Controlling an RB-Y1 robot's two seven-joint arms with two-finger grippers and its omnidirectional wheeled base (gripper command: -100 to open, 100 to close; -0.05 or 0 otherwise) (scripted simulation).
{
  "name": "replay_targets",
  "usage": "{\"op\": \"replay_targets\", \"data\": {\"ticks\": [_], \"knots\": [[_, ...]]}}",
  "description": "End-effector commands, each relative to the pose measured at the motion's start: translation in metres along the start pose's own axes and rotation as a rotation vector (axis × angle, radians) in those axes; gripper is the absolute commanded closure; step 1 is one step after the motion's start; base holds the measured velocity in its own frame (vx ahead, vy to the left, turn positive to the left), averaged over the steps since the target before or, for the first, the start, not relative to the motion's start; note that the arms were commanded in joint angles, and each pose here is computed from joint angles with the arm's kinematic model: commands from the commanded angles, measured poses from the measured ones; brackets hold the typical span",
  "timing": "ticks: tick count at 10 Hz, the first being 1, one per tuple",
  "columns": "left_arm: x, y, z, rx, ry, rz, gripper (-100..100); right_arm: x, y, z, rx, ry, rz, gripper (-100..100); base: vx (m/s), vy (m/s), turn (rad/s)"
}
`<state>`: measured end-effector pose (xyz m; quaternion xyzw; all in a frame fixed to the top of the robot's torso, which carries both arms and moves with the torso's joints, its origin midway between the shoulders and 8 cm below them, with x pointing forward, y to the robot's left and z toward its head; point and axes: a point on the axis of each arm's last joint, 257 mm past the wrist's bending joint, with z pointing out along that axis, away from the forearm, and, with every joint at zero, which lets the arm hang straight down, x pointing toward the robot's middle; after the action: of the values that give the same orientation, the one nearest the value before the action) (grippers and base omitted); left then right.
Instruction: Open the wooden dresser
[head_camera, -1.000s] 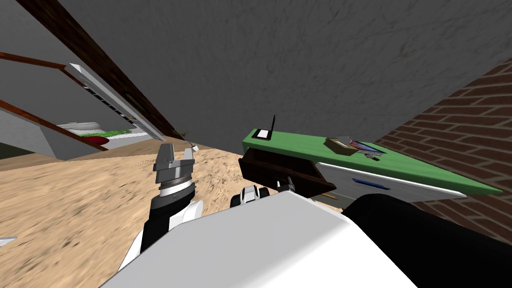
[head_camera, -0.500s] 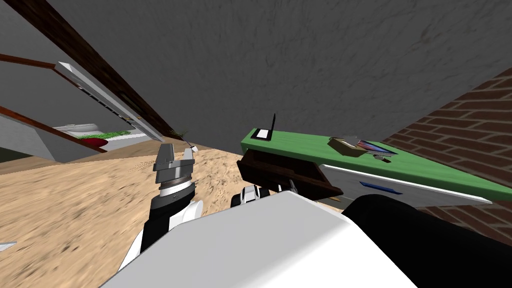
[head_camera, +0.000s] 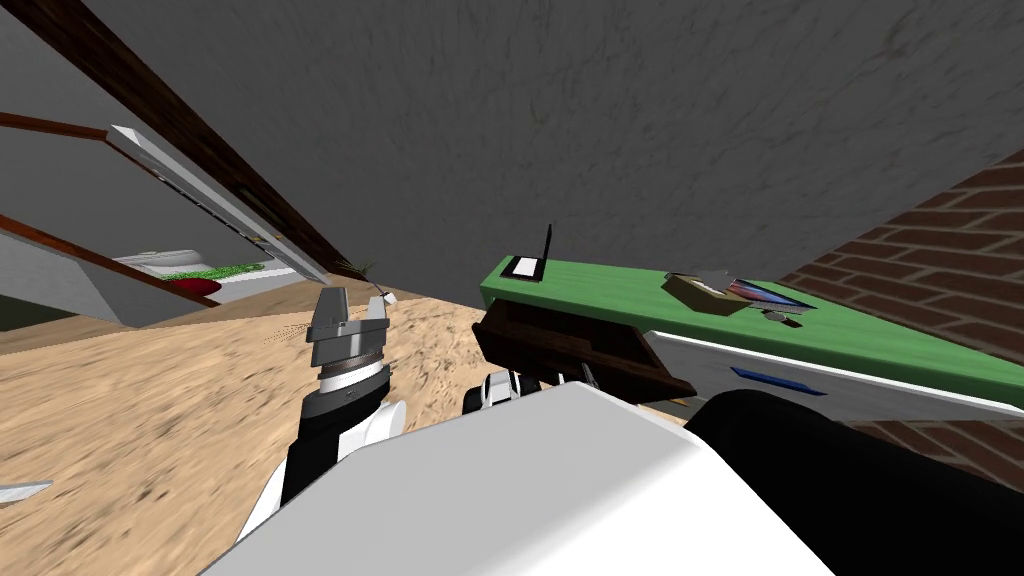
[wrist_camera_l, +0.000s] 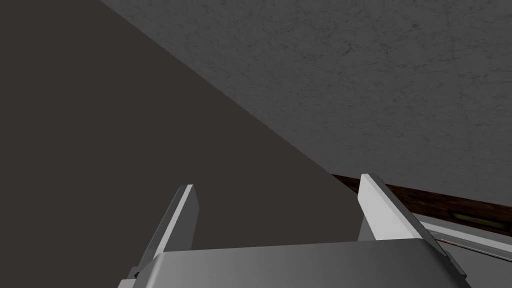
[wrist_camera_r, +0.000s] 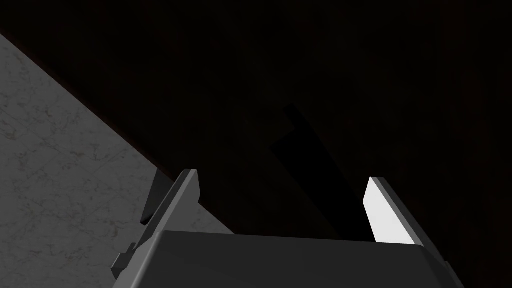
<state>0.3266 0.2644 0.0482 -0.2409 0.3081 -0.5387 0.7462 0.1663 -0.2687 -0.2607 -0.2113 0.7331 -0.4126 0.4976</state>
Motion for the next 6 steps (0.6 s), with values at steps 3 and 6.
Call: {"op": "replay_targets", "data": {"ticks": [3,6], "knots": [[0.0000,0.0000,0.0000,0.000,0.000,0.000,0,0.0058,0.0064,-0.0026,-0.020,0.010,-0.015,0,-0.001,-0.001,0.004],[0.0000,0.0000,0.0000,0.000,0.000,0.000,0,0.0079,0.0084,-0.0029,-0.026,0.012,-0.021,0,0.000,0.000,0.000]]}}
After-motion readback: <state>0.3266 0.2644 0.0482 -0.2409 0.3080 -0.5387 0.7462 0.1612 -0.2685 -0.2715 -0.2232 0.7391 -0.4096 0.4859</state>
